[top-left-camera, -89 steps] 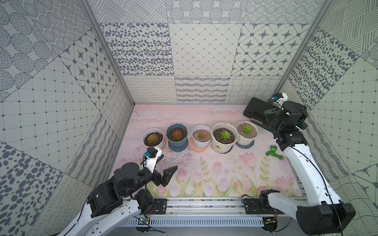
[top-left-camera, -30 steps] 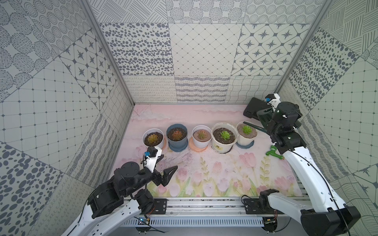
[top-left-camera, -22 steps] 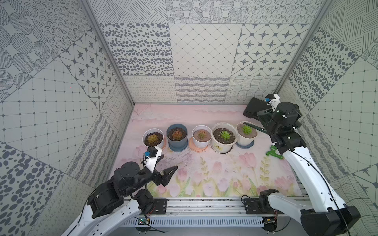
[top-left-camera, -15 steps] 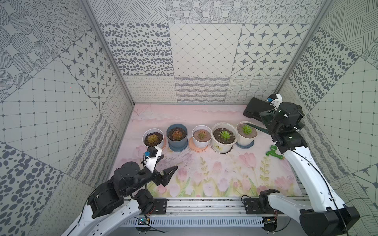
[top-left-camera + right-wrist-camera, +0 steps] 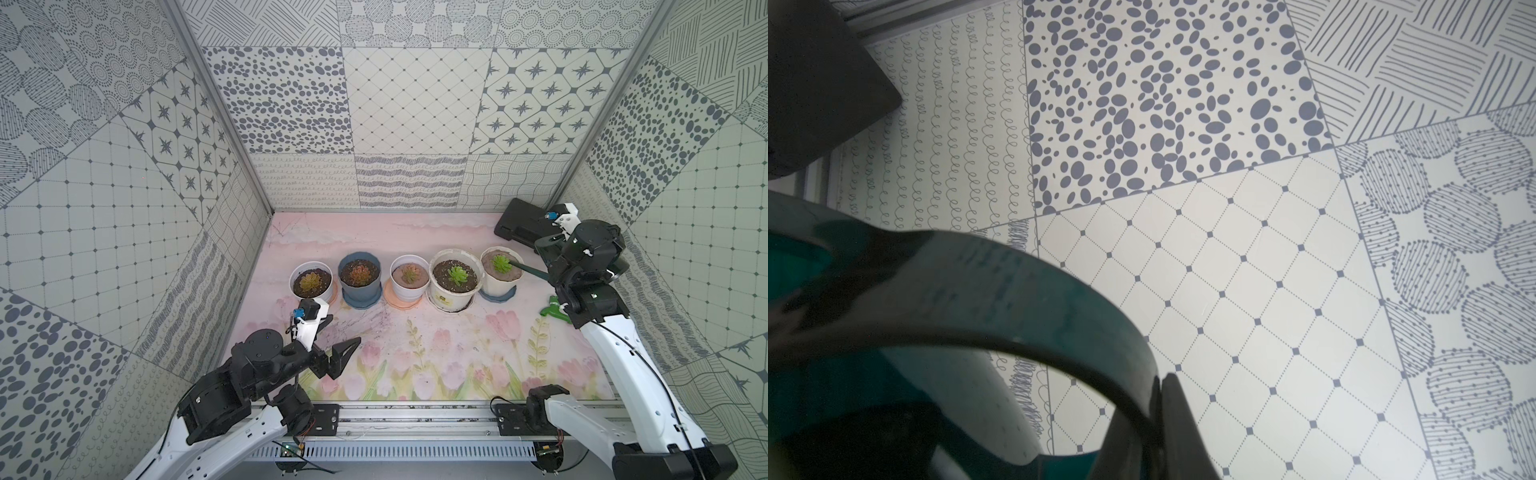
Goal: Water the succulent around the soil edge
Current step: Water the soil of the potted plant with water.
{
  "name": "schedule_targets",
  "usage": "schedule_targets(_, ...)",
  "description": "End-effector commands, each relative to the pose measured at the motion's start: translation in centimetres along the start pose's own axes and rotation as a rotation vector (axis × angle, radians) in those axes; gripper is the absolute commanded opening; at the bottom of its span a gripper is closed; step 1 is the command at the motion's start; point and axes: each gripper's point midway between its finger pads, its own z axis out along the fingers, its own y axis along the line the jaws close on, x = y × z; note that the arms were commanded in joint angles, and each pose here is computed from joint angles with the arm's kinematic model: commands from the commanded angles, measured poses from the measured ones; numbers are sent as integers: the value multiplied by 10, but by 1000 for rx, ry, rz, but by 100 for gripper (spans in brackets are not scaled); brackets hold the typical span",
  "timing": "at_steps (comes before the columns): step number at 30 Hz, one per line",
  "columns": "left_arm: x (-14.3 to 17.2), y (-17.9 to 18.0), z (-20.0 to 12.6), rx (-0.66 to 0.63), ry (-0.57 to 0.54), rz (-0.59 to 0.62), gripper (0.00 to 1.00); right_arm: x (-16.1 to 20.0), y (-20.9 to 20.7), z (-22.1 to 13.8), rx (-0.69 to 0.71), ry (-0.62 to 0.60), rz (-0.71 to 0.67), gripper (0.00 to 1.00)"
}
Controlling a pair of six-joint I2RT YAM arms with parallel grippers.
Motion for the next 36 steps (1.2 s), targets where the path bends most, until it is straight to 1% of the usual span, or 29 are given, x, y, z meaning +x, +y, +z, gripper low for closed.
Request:
schedule_targets(1, -6, -2, -1, 13, -27, 13, 99, 21, -23, -9, 59, 24, 53, 0)
schedule_targets(7, -6, -4, -1, 23, -27, 12, 99, 42, -24, -20, 62, 28, 49, 0)
schedule_targets(15, -6, -4, -1, 22, -26, 9, 99, 41, -17, -30, 12, -23, 51, 0)
schedule_targets(24, -6, -1, -1, 8, -28, 7, 99, 24, -14, -33, -10, -60, 71, 0)
schedule_targets(31, -5, 0, 0, 0, -24, 6, 99, 2, -24, -33, -22, -86, 152, 0)
schedule_targets(36, -4, 1, 1, -2, -20, 6, 99, -17, -28, -34, -32, -111, 165, 0)
